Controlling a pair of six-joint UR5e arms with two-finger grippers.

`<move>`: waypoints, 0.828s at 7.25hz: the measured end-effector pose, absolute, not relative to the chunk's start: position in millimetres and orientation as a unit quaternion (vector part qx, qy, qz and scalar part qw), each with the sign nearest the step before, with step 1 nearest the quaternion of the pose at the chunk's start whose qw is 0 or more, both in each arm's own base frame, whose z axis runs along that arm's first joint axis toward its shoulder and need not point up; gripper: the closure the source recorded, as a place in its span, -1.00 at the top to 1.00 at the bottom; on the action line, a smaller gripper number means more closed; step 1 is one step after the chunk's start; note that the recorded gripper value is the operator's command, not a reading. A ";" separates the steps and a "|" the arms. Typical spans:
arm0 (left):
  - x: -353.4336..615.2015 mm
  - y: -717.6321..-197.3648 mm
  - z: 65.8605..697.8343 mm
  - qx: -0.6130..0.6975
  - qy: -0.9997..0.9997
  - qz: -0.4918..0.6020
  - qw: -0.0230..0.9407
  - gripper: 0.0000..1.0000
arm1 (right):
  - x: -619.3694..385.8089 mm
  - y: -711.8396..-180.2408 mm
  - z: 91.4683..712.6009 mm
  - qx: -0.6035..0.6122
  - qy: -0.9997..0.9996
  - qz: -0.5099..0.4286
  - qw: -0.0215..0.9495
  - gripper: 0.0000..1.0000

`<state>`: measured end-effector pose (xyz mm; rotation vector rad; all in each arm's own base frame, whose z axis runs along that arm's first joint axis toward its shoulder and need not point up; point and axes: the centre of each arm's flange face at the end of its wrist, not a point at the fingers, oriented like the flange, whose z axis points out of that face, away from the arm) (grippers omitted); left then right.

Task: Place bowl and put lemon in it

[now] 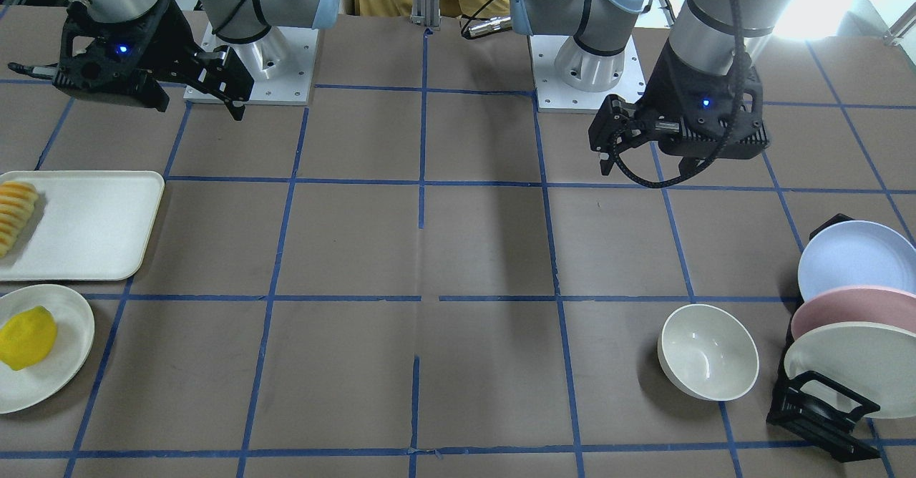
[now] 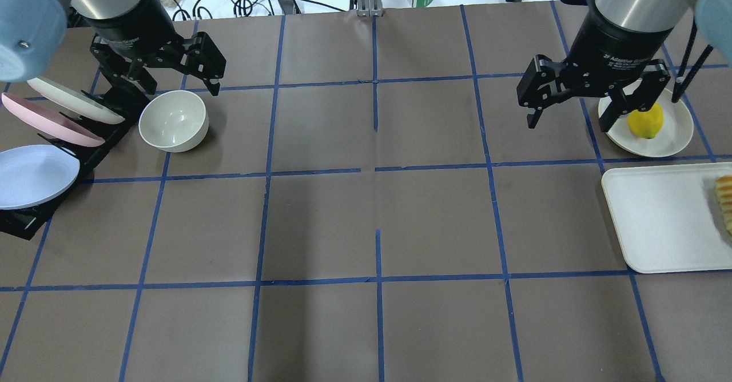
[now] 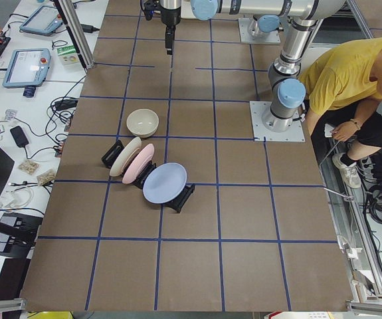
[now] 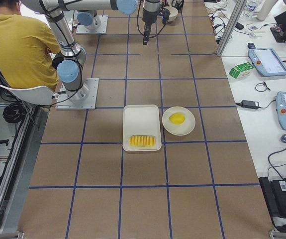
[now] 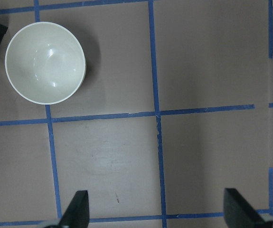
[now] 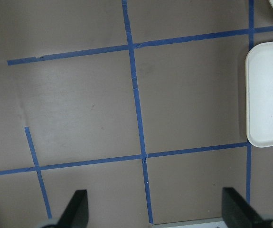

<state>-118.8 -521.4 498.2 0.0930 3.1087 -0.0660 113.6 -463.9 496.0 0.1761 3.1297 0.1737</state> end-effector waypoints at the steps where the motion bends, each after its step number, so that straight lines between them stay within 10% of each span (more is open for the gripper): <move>1: -118.9 -521.4 498.1 0.030 0.999 -0.021 0.016 1.00 | 113.8 -463.7 495.7 0.056 0.997 0.056 0.001 1.00; 6: -11.6 -597.6 415.7 0.034 0.999 0.019 0.026 1.00 | 111.5 -471.1 485.0 0.053 0.996 0.068 0.000 1.00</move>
